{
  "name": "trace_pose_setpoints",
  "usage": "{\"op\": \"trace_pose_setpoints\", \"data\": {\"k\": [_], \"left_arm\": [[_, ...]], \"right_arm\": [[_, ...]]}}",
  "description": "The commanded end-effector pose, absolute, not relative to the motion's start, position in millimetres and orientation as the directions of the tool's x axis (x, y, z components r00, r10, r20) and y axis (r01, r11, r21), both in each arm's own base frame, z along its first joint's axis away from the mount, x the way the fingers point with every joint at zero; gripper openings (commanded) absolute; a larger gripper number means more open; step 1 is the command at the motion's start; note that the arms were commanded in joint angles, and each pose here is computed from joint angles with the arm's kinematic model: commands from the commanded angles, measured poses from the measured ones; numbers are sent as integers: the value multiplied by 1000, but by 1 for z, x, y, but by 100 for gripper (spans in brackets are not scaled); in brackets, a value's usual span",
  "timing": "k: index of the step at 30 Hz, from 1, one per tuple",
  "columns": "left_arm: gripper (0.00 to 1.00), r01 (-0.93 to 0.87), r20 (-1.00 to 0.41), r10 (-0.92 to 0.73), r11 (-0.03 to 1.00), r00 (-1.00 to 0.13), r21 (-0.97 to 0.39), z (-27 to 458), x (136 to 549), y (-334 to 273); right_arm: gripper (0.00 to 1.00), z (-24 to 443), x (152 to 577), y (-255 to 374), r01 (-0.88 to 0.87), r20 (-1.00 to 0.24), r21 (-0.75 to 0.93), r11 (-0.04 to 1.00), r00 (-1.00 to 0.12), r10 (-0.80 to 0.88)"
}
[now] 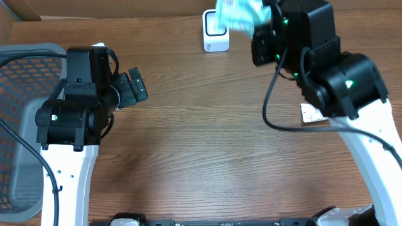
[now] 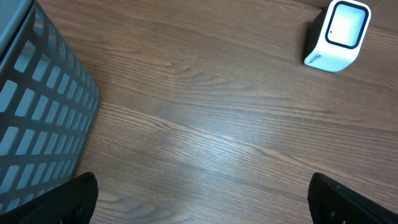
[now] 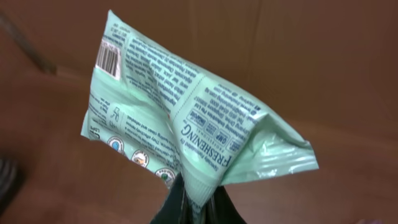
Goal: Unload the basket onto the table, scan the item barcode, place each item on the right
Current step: 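Lift the packet and swing it up toward the scanner, then hold the packet's barcode side in front of the white scanner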
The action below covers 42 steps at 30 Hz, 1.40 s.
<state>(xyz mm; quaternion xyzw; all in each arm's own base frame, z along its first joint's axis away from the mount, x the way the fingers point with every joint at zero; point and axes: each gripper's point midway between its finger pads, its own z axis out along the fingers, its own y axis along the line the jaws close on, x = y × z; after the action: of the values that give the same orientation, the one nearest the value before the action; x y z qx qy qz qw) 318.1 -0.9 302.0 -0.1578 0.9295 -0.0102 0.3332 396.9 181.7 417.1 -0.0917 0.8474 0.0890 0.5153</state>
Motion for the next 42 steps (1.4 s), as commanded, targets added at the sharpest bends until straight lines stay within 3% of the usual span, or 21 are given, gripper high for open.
{"op": "trace_pose_setpoints", "data": {"k": [1, 7, 8, 10, 13, 21, 28, 34, 42], "left_arm": [[100, -302, -622, -310, 945, -719, -123, 304, 319, 2], [99, -302, -622, -311, 945, -719, -123, 304, 319, 2], [99, -302, -622, -311, 945, -719, -123, 304, 319, 2], [100, -302, -622, -311, 945, -719, -123, 304, 319, 2], [100, -302, -622, -310, 945, -719, -123, 304, 319, 2], [99, -302, -622, -310, 945, -719, -123, 304, 319, 2], [100, -302, -622, -310, 945, -719, -123, 304, 319, 2], [100, -302, -622, -311, 945, -719, -123, 304, 319, 2], [100, -302, -622, -310, 945, -719, -123, 304, 319, 2]], "right_arm": [[4, 446, 409, 169, -62, -939, -117, 991, -317, -131], [4, 445, 449, 175, 125, -901, -394, 911, -251, -355], [4, 427, 468, 176, 172, -816, -554, 815, -305, -490], [4, 404, 486, 179, 166, -692, -705, 689, -373, -618], [4, 370, 509, 190, 123, -529, -837, 534, -434, -729], [4, 303, 566, 233, -6, -241, -965, 263, -373, -896], [4, 255, 600, 234, -161, 128, -983, -84, -281, -951], [4, 242, 627, 219, -183, 80, -982, -50, -159, -984], [4, 244, 635, 217, -172, 44, -985, -25, -108, -993]]}}
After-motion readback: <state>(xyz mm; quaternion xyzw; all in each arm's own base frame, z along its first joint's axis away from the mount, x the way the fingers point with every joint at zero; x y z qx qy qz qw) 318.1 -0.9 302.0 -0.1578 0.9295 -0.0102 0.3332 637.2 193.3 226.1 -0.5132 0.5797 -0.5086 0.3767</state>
